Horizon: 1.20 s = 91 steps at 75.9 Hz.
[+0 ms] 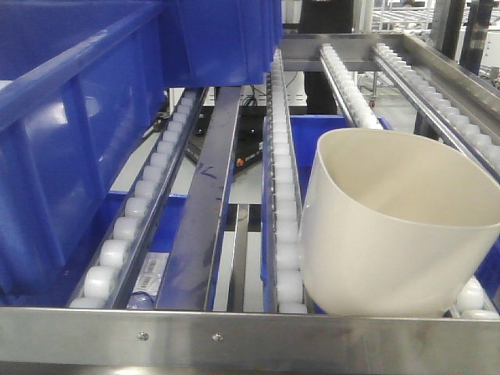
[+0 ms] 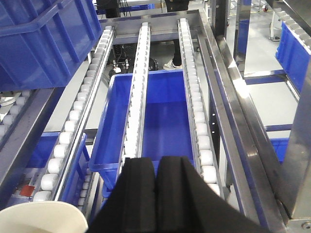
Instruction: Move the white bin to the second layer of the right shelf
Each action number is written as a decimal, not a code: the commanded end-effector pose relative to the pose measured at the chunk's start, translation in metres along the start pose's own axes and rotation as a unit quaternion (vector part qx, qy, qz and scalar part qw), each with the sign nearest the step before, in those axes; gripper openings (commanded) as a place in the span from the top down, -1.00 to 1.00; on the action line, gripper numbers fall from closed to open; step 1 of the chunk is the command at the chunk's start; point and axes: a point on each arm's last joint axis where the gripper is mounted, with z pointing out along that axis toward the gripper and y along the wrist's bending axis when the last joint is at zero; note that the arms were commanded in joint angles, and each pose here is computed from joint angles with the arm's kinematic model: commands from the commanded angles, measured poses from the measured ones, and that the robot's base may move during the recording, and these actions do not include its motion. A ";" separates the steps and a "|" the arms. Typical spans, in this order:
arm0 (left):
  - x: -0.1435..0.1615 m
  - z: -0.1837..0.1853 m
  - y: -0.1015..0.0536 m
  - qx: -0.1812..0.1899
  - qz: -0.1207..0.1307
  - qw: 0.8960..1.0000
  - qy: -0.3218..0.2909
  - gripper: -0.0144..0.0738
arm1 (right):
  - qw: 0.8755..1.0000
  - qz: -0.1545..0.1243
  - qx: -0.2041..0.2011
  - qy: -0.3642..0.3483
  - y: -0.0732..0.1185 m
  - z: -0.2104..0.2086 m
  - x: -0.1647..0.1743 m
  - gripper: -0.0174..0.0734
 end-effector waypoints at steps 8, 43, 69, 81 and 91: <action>0.004 0.001 0.000 0.000 -0.003 0.999 -0.032 0.48 | 0.996 0.000 0.013 -0.090 -0.004 -0.025 -0.004 0.49; 0.004 0.001 0.000 0.000 -0.003 0.999 -0.032 0.48 | 0.993 0.000 0.030 -0.116 -0.023 -0.036 0.109 0.49; 0.004 0.001 0.000 0.000 -0.003 0.999 -0.032 0.48 | 0.988 -0.002 0.024 -0.151 -0.023 -0.042 0.110 0.49; 0.004 0.001 0.000 0.000 -0.003 0.999 -0.032 0.48 | 0.988 -0.002 0.024 -0.151 -0.023 -0.042 0.110 0.49; 0.004 0.001 0.000 0.000 -0.003 0.999 -0.032 0.48 | 0.988 -0.002 0.024 -0.151 -0.023 -0.042 0.110 0.49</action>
